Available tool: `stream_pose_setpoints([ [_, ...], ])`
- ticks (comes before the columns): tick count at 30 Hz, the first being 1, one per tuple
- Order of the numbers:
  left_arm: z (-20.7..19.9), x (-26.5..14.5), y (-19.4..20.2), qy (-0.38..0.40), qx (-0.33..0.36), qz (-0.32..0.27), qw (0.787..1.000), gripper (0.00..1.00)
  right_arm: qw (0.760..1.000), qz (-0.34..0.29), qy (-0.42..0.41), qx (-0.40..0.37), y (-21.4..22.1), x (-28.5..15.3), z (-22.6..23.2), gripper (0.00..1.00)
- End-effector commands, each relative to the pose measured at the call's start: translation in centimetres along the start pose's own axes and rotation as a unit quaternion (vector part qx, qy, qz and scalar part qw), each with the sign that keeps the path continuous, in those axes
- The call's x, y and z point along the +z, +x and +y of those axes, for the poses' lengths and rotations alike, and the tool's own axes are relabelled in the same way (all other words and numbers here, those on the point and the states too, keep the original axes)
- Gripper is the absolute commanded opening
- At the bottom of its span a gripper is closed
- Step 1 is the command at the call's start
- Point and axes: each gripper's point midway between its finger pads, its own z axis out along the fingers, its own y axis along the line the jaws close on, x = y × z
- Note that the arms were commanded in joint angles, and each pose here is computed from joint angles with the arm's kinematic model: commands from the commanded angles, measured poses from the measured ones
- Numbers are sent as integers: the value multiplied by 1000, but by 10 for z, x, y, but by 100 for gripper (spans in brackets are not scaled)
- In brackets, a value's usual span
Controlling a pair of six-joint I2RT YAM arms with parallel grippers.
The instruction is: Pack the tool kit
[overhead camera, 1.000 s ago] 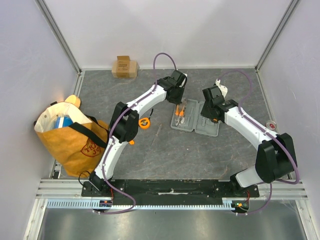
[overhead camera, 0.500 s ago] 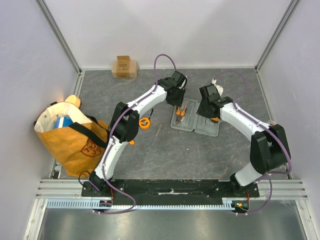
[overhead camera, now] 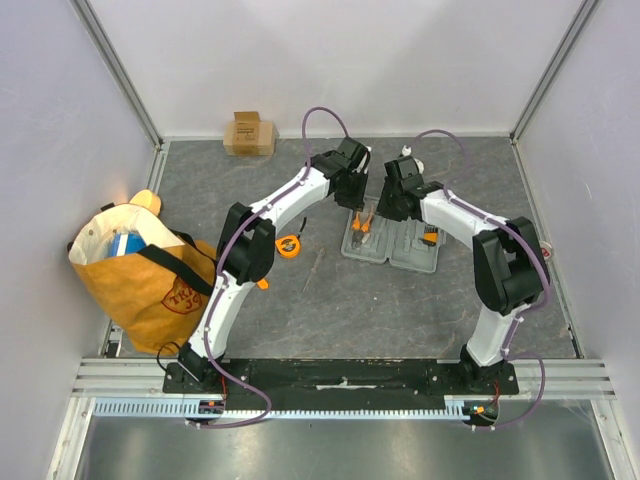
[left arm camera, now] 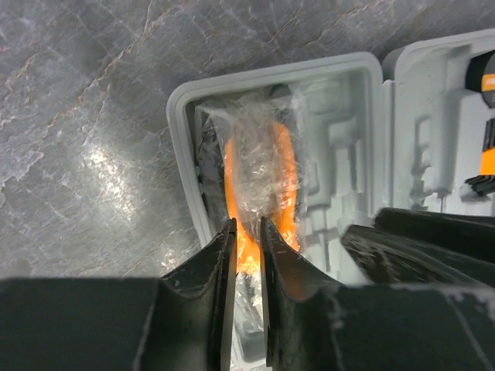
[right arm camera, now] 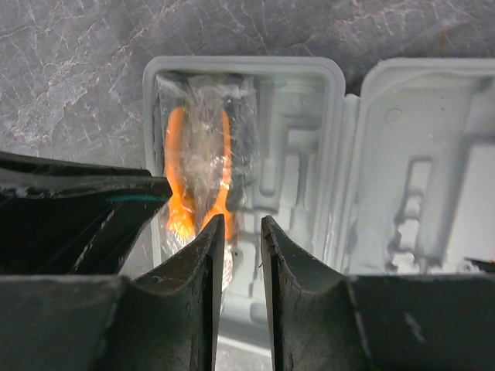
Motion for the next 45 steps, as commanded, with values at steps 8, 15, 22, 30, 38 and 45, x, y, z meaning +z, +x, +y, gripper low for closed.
stream_pose_setpoints([
  [8, -8, -1, -27, 19, -30, -49, 998, 19, 999, -23, -30, -30, -13, 35, 22, 30],
  [15, 6, 13, -23, -11, -29, -51, 998, 18, 999, -22, -19, -33, -10, 45, 16, 29],
  [22, 9, 29, -9, -18, -13, -32, 999, 22, 999, -16, -8, -28, -3, 48, 9, 28],
  [30, 8, 45, 11, -20, -3, -4, 1000, 14, 1000, -11, -1, -21, 4, 48, 4, 27],
  [38, 12, 52, 38, -43, -2, 38, 998, 2, 1000, 6, 7, -14, 18, 54, -4, 23],
  [45, 19, 60, 75, -77, 3, 95, 993, 2, 1000, 21, 16, -2, 29, 57, -10, 22],
])
